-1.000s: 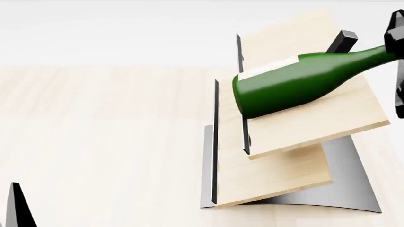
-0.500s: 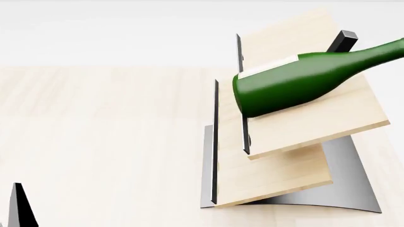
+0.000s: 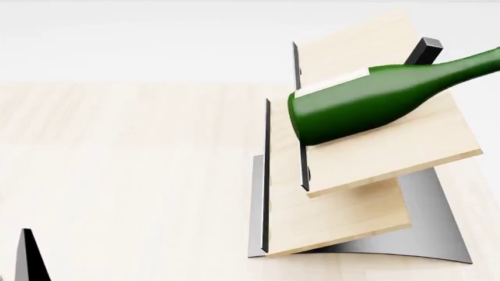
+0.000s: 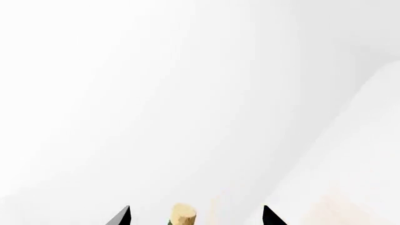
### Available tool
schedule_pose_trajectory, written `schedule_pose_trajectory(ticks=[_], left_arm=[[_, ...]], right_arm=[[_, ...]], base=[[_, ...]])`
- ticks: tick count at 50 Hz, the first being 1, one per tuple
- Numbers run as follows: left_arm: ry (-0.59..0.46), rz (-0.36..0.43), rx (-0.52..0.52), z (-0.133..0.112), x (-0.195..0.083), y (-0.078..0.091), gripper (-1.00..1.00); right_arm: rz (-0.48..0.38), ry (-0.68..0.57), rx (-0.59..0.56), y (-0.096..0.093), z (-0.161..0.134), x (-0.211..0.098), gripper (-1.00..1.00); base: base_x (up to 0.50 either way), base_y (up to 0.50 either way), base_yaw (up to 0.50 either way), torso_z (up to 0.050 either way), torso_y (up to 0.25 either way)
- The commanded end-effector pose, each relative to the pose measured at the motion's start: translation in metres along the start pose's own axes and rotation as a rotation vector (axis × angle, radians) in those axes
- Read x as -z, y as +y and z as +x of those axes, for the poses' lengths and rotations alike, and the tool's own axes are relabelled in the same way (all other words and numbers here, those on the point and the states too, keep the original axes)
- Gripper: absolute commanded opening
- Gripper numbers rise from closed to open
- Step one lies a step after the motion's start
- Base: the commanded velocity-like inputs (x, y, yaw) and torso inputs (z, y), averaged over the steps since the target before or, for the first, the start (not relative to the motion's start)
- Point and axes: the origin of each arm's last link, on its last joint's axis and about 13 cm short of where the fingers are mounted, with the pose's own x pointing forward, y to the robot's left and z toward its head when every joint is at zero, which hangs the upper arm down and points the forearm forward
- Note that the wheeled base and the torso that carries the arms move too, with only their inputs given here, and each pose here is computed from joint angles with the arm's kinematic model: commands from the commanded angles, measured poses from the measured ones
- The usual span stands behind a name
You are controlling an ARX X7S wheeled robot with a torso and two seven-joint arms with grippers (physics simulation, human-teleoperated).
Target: Put the wine bottle on the wine rack.
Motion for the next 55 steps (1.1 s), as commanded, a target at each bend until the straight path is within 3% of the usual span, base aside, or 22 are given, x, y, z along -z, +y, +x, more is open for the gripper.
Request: schedule_pose_trajectory(ticks=[1,8,11,13,19,24,35,47,55], left_arm=[[-0.003,0.007,0.007,-0.001,0.0,-0.001,1.0],[-0.001,0.013,0.005,-0.001,0.001,-0.001,1.0],[0.003,0.014,0.01,-0.001,0.002,-0.002,1.0],[0.005,0.015,0.01,0.0,0.003,-0.002,1.0],[0.005,0.013,0.012,-0.001,0.003,-0.002,1.0],[0.005,0.014,0.009,-0.002,0.004,-0.002,1.0],[0.008,0.015,0.011,-0.002,0.005,-0.002,1.0],[0.008,0.017,0.012,-0.002,0.005,-0.002,1.0],[0.007,0.018,0.012,-0.002,0.006,-0.002,1.0]], right_arm=[[-0.301,-0.092,-0.106,0.008,-0.04,0.003,1.0],[-0.459,-0.159,-0.06,0.002,-0.055,0.011,1.0],[-0.447,-0.156,-0.067,0.0,-0.059,0.017,1.0],[-0.488,-0.151,-0.062,0.0,-0.06,0.02,1.0],[-0.548,-0.21,-0.079,0.013,-0.069,0.012,1.0],[-0.637,-0.332,-0.117,0.03,-0.083,-0.001,1.0],[-0.607,-0.473,-0.203,0.058,-0.119,-0.031,1.0],[-0.565,-0.543,-0.24,0.067,-0.139,-0.047,1.0],[-0.535,-0.608,-0.369,0.093,-0.163,-0.074,1.0]], base=[[0.0,0.0,0.0,0.0,0.0],[0.0,0.0,0.0,0.0,0.0],[0.0,0.0,0.0,0.0,0.0],[0.0,0.0,0.0,0.0,0.0],[0.0,0.0,0.0,0.0,0.0],[0.0,0.0,0.0,0.0,0.0],[0.0,0.0,0.0,0.0,0.0],[0.0,0.0,0.0,0.0,0.0],[0.0,0.0,0.0,0.0,0.0]])
